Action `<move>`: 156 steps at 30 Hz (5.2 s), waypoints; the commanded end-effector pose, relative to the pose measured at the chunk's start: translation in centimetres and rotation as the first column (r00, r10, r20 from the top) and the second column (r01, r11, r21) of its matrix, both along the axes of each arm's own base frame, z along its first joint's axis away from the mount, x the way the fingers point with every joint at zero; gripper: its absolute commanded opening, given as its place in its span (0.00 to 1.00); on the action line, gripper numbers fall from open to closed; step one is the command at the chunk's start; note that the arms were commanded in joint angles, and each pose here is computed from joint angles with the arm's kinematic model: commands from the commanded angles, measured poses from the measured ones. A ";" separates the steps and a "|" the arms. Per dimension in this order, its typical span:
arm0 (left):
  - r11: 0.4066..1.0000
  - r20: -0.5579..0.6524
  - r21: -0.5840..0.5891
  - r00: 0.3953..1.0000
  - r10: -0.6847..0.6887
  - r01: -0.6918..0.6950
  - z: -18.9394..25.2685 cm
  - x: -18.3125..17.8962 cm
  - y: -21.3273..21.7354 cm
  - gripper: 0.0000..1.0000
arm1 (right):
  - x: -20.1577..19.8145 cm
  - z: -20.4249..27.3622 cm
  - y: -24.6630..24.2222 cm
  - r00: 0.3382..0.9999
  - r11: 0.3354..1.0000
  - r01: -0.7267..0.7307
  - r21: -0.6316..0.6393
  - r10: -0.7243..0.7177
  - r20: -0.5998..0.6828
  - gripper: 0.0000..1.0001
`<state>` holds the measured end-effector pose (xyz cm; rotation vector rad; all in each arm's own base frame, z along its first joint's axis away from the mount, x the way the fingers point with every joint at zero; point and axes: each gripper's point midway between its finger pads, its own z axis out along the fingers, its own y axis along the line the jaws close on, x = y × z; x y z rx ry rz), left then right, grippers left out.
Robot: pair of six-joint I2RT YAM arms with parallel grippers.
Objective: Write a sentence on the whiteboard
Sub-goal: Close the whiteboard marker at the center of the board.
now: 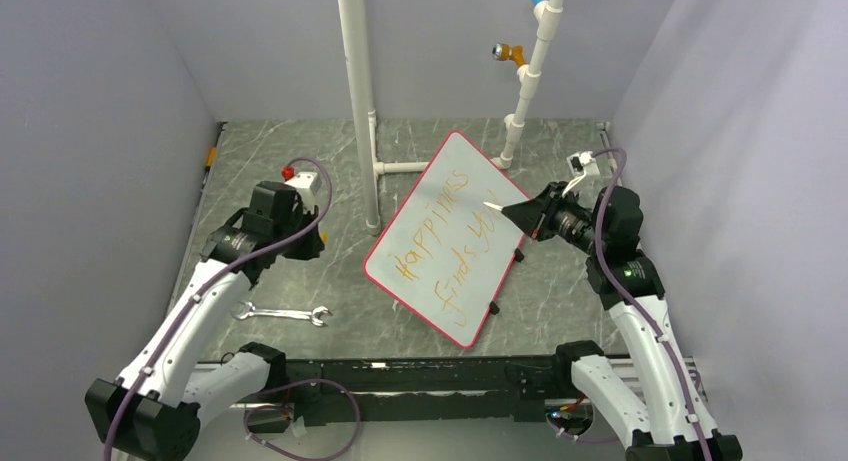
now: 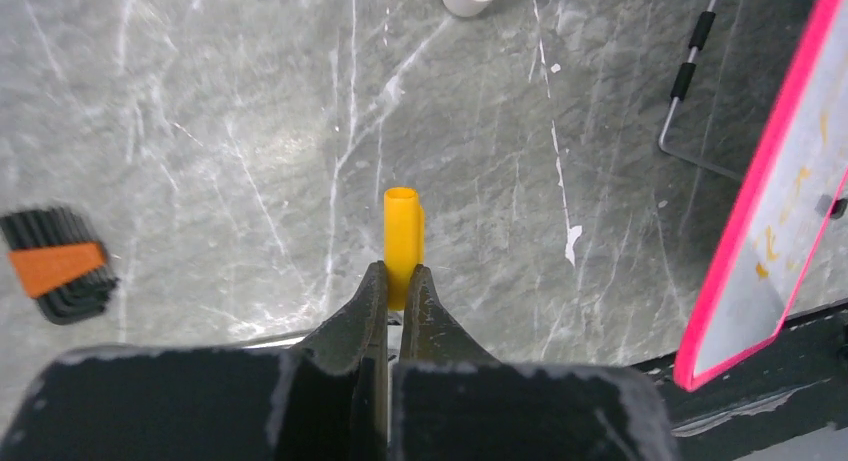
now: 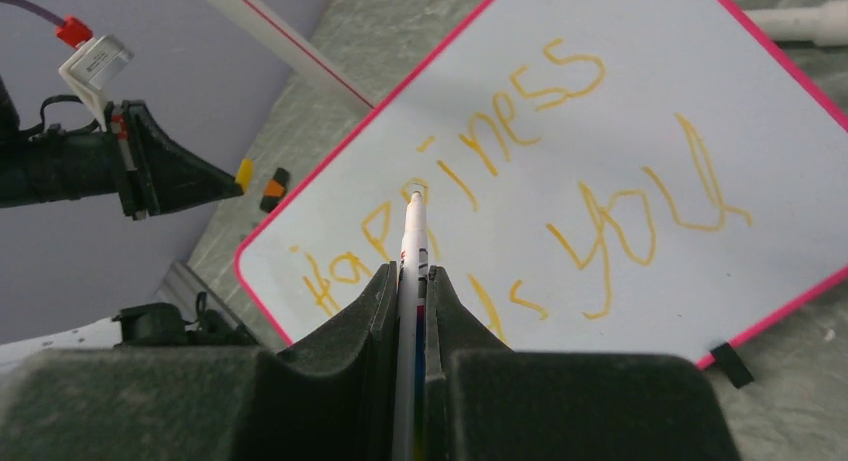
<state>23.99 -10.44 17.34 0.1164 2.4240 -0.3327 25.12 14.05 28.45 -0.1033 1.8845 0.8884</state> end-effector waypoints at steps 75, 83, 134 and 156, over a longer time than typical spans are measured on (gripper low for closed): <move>0.596 0.597 0.369 0.310 -0.740 0.713 9.5 -3.0 -10.2 0.00 | -3.0 4.8 19.3 0.792 0.793 -0.609 0.000 0.609 0.031 0.00; 0.595 0.603 0.367 0.304 -0.737 0.715 9.7 -3.1 -10.3 0.00 | -2.6 4.6 19.8 0.793 0.794 -0.608 0.003 0.608 0.029 0.00; 0.615 0.609 0.366 0.320 -0.726 0.698 10.1 -3.0 -10.0 0.00 | -3.5 5.0 19.3 0.795 0.795 -0.606 -0.035 0.606 0.016 0.00; 0.620 0.617 0.367 0.318 -0.720 0.693 10.3 -3.0 -9.9 0.00 | -3.4 2.8 20.0 0.795 0.793 -0.607 -0.046 0.606 -0.033 0.00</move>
